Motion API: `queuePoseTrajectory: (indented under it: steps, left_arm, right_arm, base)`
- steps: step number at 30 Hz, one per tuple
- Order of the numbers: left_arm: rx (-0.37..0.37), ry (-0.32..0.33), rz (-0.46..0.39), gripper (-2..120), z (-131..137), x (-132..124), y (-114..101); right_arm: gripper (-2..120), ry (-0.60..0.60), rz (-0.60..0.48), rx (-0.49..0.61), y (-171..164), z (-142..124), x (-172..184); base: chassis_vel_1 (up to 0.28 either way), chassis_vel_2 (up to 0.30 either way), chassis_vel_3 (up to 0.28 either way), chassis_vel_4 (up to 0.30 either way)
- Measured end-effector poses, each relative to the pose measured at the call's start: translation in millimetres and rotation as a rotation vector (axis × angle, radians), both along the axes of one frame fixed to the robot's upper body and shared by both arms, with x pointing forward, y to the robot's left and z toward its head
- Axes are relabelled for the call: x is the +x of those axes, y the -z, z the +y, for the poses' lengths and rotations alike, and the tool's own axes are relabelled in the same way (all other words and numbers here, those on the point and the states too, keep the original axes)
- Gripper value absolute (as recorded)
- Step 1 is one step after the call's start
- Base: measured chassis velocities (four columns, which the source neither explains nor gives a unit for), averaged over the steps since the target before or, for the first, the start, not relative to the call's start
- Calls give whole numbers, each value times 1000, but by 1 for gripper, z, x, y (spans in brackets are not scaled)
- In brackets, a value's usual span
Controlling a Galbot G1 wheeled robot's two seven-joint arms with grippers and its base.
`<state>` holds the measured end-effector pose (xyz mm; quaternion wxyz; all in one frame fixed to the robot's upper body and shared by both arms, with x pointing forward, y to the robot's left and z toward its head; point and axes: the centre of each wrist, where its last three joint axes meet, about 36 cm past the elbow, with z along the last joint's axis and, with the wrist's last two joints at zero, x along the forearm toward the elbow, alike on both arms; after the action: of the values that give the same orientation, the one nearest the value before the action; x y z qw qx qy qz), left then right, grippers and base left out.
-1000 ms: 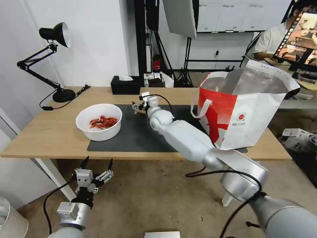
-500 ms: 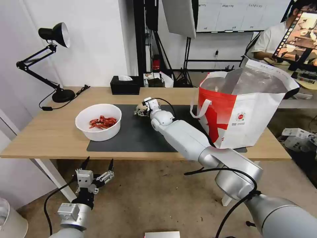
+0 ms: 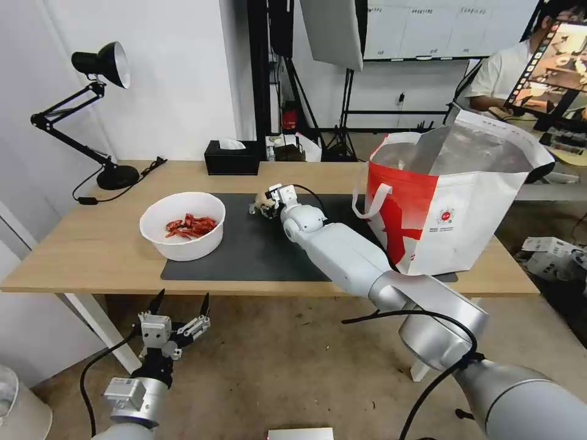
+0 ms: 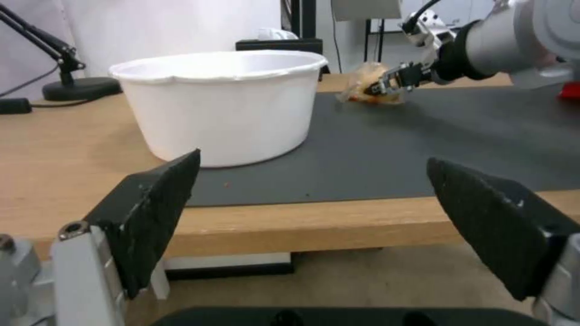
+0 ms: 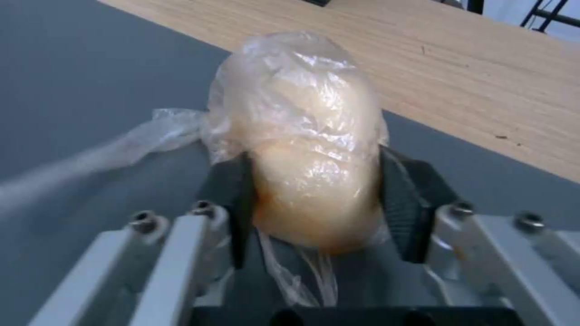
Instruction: Pick up the trash from the table and place it into the takeout bag.
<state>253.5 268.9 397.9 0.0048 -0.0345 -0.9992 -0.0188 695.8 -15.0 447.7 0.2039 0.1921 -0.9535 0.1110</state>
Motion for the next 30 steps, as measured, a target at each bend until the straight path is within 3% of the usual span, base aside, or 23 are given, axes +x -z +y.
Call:
queuePoseTrajectory:
  steps: [12, 16, 23, 26, 30]
  left_arm:
    - [-20, 10, -1, 100, 0, 6, 1]
    - [-20, 10, 3, 100, 0, 5, 1]
    - [-27, 9, -1, 100, -2, 1, -2]
    - [-40, 15, -22, 100, -5, -2, -13]
    - [-43, 20, -32, 100, -6, -6, -21]
  right_arm:
    - [3, 7, 0, 26, 1, -1, -6]
    - [3, 11, -42, 39, -7, -7, -18]
    - [3, 47, -256, 68, -51, -41, -83]
    - [3, 61, -391, 123, -69, -64, -130]
    - [2, 112, -469, 206, -89, -92, -171]
  base:
    - [0, 0, 0, 0]
    - [0, 0, 0, 0]
    - [0, 0, 0, 0]
    - [0, 0, 0, 0]
    - [0, 0, 0, 0]
